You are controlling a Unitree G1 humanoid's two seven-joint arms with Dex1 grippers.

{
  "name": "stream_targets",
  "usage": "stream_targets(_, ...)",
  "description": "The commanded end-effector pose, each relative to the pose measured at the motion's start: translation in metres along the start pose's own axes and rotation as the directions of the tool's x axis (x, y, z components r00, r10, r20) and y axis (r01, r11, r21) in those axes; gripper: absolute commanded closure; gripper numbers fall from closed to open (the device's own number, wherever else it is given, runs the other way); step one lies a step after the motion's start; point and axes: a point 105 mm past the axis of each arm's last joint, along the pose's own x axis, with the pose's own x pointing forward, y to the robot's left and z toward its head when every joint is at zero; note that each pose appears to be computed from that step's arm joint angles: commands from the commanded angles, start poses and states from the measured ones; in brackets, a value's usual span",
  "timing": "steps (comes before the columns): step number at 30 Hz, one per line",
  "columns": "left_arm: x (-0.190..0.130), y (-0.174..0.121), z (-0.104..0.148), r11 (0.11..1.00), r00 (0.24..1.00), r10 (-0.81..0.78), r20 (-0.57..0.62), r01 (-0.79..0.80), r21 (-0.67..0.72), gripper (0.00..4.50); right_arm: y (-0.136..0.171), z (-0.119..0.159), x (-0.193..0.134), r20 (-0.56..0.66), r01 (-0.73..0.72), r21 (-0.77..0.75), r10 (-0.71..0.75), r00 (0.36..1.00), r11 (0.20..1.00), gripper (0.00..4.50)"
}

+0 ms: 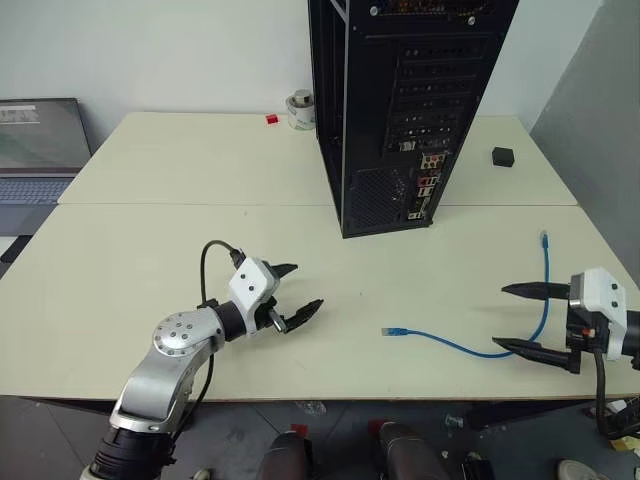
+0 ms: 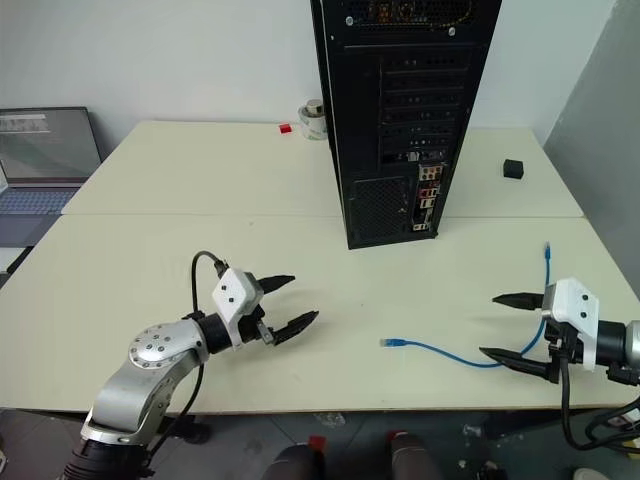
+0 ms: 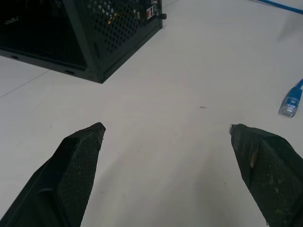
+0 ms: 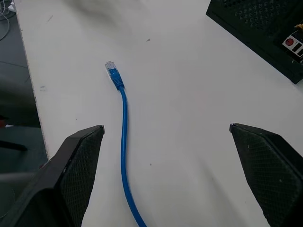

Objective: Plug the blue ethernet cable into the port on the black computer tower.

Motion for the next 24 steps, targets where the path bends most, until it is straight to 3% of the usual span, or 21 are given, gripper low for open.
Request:
stream_targets(1,0.0,-0.005,0.011,0.998,0.999,-0.039,0.033,0.037,0.05,0.01,-0.002,0.004,-0.005,-0.014,0.009,-0.057,-0.01,1.0,0.998,0.0)
stream_targets(14,-0.001,-0.015,0.005,0.994,0.996,-0.084,-0.001,0.084,0.075,0.01,0.004,0.012,0.004,0.03,-0.013,-0.049,0.014,0.999,0.999,0.0)
stream_targets(19,0.002,-0.015,0.016,0.998,0.997,-0.063,0.054,0.061,0.033,0.01,0.01,0.02,0.014,0.059,-0.038,-0.029,0.04,0.997,0.999,0.0)
stream_targets(24,0.0,-0.029,0.014,0.991,0.992,-0.125,0.025,0.123,0.061,0.01,0.013,0.027,0.022,0.064,-0.067,-0.017,0.068,0.996,0.998,0.0)
